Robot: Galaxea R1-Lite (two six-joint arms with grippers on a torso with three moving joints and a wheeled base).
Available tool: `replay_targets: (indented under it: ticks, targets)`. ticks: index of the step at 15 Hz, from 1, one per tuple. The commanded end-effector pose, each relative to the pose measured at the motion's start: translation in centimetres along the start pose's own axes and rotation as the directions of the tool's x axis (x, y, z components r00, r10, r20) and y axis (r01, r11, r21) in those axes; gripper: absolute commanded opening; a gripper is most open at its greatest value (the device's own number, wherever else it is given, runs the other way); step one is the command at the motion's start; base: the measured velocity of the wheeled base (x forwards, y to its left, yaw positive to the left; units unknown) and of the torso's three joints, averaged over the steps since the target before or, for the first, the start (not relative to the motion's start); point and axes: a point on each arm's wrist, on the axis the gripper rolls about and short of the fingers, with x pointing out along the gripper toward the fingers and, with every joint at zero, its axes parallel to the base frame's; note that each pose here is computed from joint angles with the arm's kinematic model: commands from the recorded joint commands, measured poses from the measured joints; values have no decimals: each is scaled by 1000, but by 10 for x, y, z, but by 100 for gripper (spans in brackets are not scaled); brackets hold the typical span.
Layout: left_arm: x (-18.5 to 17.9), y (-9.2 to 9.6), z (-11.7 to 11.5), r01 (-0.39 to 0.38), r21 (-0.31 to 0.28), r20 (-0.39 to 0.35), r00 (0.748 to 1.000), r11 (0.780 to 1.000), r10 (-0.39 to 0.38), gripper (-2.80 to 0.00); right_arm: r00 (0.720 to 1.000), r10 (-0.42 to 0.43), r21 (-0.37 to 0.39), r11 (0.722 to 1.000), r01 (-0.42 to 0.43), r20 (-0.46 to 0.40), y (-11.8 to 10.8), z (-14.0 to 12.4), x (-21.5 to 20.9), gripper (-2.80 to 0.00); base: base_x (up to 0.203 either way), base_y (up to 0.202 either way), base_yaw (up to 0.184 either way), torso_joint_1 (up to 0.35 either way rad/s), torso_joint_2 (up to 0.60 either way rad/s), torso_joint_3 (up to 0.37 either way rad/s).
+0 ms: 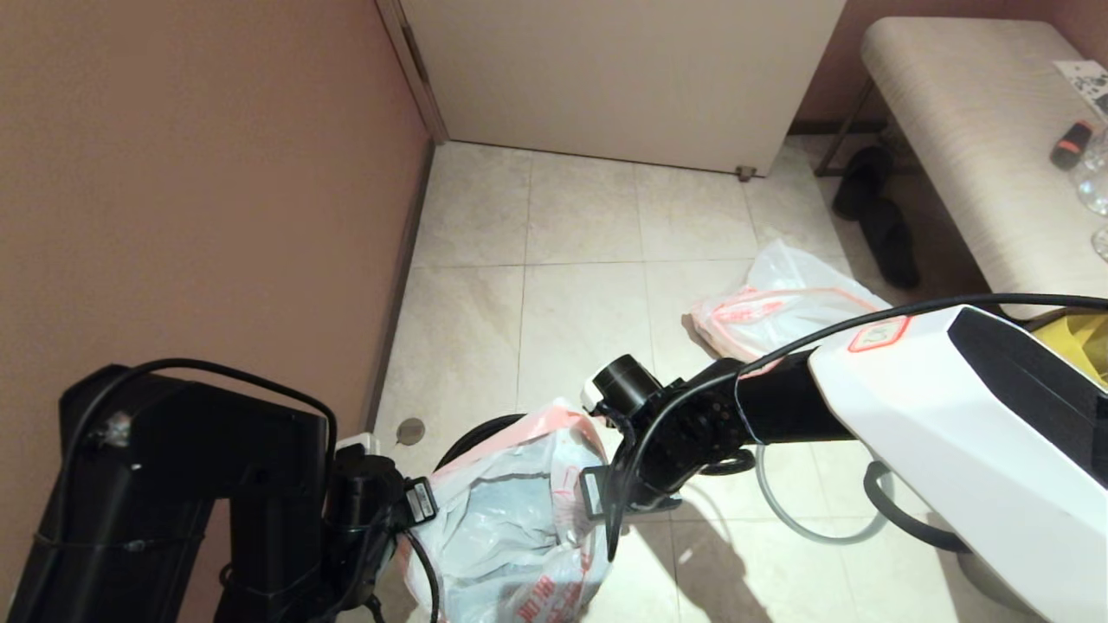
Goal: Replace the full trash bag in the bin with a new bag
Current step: Put the new garbage bag on the trash can
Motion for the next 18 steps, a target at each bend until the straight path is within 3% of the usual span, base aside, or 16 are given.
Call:
replay_targets:
  ticks: [1, 7, 11, 13, 14, 15, 17, 18]
  targets:
    - [2, -2, 2, 12, -19, 37, 999, 1000, -11, -280, 1000, -4, -15, 1000, 3, -8, -3, -3, 3, -280, 0, 0, 0, 0, 0, 0]
    - [4, -2, 5, -4, -30, 54, 999, 1000, 6, -280, 1000, -13, -182, 983, 16, 21, -28, -8, 13, -280, 0, 0, 0, 0, 0, 0]
    - [-3, -2, 11, 3, -37, 69, 998, 999, -1, -280, 999, -18, -180, 983, 23, 30, -31, -5, 13, -280, 0, 0, 0, 0, 0, 0]
    - [-24, -4, 31, 75, -58, 105, 992, 995, -69, -280, 999, -15, -179, 984, 22, 41, -32, -4, 15, -280, 0, 0, 0, 0, 0, 0]
    - [-41, -4, 40, 156, -61, 106, 983, 986, -149, -280, 999, -11, -179, 984, 19, 50, -32, -3, 16, -280, 0, 0, 0, 0, 0, 0]
    - [-61, -1, 44, 265, -54, 72, 963, 963, -261, -280, 999, -11, -178, 984, 20, 48, -33, -3, 18, -280, 0, 0, 0, 0, 0, 0]
    - [-86, 5, 41, 474, -51, -42, 879, 879, -476, -280, 999, -9, -180, 983, 18, 51, -32, -2, 19, -280, 0, 0, 0, 0, 0, 0]
    - [-89, 6, 37, 512, -53, -76, 854, 857, -515, -280, 999, -9, -178, 984, 18, 53, -32, -2, 19, -280, 0, 0, 0, 0, 0, 0]
